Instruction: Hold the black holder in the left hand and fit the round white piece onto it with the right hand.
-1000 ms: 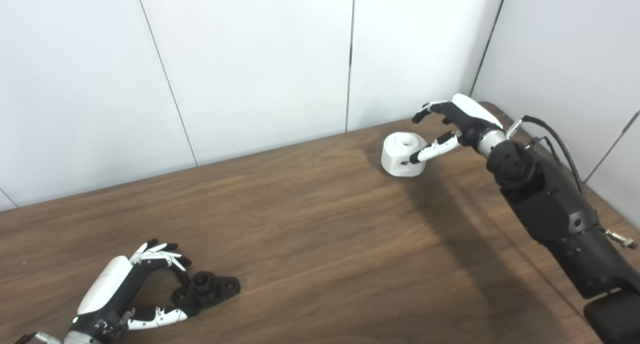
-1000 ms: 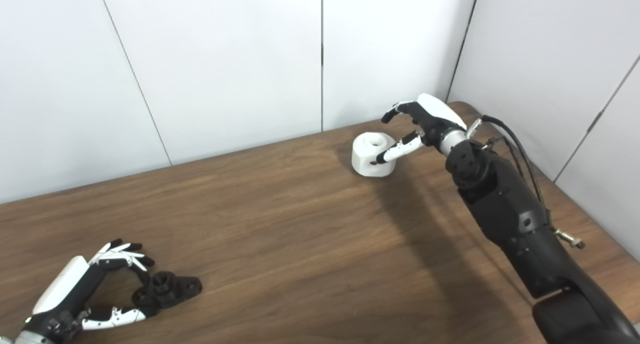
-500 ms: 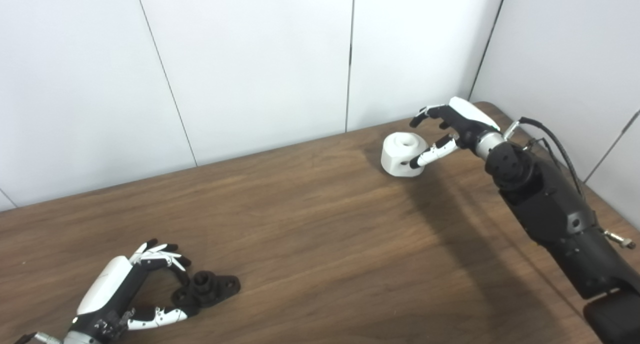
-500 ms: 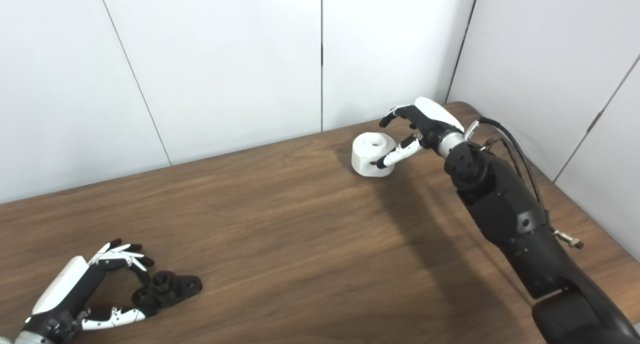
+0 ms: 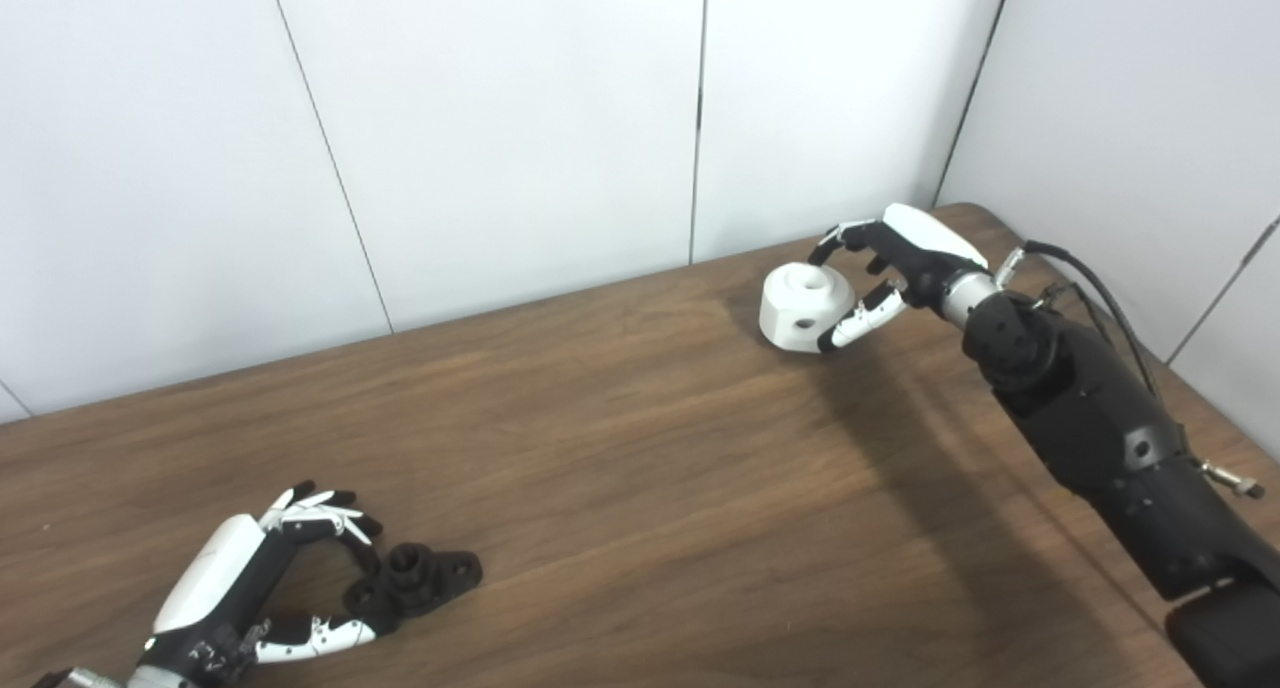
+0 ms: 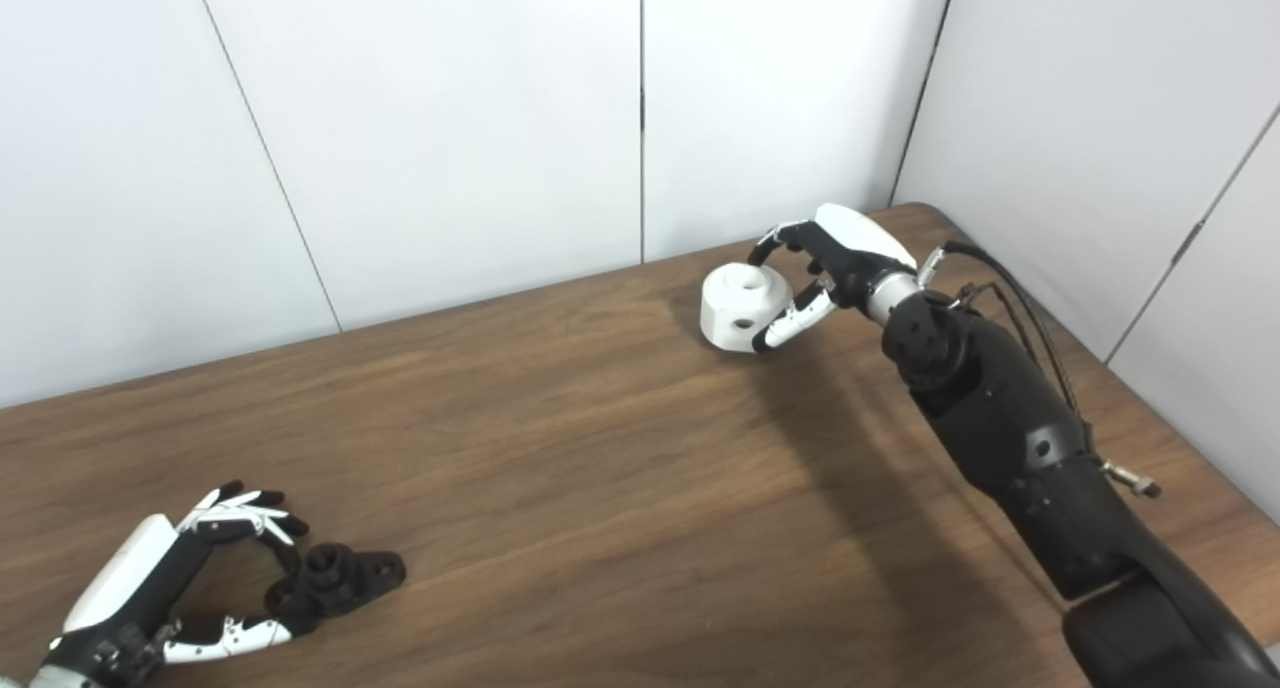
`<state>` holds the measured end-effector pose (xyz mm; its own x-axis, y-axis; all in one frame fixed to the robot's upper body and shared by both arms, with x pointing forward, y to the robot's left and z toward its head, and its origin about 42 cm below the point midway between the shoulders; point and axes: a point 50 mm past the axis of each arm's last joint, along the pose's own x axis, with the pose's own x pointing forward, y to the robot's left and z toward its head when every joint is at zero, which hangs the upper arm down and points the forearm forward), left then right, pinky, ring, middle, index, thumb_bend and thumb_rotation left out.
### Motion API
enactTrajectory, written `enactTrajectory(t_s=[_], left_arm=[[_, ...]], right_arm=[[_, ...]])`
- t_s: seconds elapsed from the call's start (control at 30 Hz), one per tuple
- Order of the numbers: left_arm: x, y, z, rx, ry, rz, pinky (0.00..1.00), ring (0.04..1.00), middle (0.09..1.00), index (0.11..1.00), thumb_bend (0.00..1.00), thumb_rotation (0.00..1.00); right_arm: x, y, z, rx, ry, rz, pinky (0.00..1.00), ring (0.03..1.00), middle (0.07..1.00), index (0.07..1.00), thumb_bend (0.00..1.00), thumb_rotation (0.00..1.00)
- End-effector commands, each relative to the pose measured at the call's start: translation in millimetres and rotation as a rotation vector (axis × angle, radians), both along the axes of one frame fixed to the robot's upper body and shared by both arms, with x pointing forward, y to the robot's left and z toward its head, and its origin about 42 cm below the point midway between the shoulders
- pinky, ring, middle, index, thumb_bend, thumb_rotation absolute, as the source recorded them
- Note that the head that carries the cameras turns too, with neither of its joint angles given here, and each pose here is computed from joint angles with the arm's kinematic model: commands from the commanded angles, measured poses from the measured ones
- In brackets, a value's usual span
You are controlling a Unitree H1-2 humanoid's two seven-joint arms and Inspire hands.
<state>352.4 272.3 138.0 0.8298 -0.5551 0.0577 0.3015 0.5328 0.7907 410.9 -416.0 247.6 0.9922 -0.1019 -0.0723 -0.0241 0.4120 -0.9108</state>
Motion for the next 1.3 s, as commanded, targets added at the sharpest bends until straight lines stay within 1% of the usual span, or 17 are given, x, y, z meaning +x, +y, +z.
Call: enactTrajectory(t_s=[0.0,0.17,0.33,0.47,0.73,0.8,0.87,1.1,1.27], left_arm=[[-2,3,3,0.026,-0.001,-0.014,1.0,0.873,0.696,0.485,0.52,0.04],[-3,3,3,0.027,-0.006,-0.017,0.99,0.87,0.694,0.484,0.52,0.04],[-4,2,3,0.023,-0.009,-0.02,0.99,0.871,0.691,0.484,0.52,0.04],[-5,4,3,0.026,-0.01,-0.014,0.99,0.87,0.69,0.484,0.52,0.04],[-3,6,1,0.028,0.001,-0.007,0.99,0.872,0.692,0.484,0.52,0.04],[0,6,0,0.025,-0.005,-0.012,0.99,0.867,0.69,0.484,0.52,0.04],[1,6,-1,0.026,-0.008,-0.015,0.98,0.866,0.689,0.484,0.52,0.04],[4,3,1,0.025,-0.004,-0.018,0.99,0.87,0.694,0.484,0.52,0.04],[6,2,1,0.028,-0.001,-0.013,0.99,0.87,0.695,0.484,0.52,0.04]], right_arm=[[7,-3,24,-0.033,-0.069,-0.003,0.77,0.89,0.89,0.7,0.87,0.19],[7,0,24,-0.049,-0.066,-0.004,0.8,0.913,0.887,0.7,0.84,0.2],[9,0,20,-0.042,-0.077,-0.005,0.84,0.931,0.88,0.693,0.8,0.2],[11,1,18,-0.035,-0.086,-0.007,0.86,0.942,0.876,0.678,0.78,0.21],[10,1,29,-0.025,-0.114,-0.001,0.88,0.942,0.882,0.685,0.79,0.23],[7,-1,33,0.0,-0.15,0.001,0.87,0.933,0.874,0.674,0.81,0.21],[5,-2,36,0.013,-0.169,-0.007,0.87,0.927,0.867,0.67,0.82,0.21],[2,-2,43,0.0,-0.192,-0.023,0.85,0.921,0.867,0.669,0.81,0.25],[2,-1,42,-0.008,-0.208,-0.015,0.81,0.899,0.861,0.661,0.8,0.25]])
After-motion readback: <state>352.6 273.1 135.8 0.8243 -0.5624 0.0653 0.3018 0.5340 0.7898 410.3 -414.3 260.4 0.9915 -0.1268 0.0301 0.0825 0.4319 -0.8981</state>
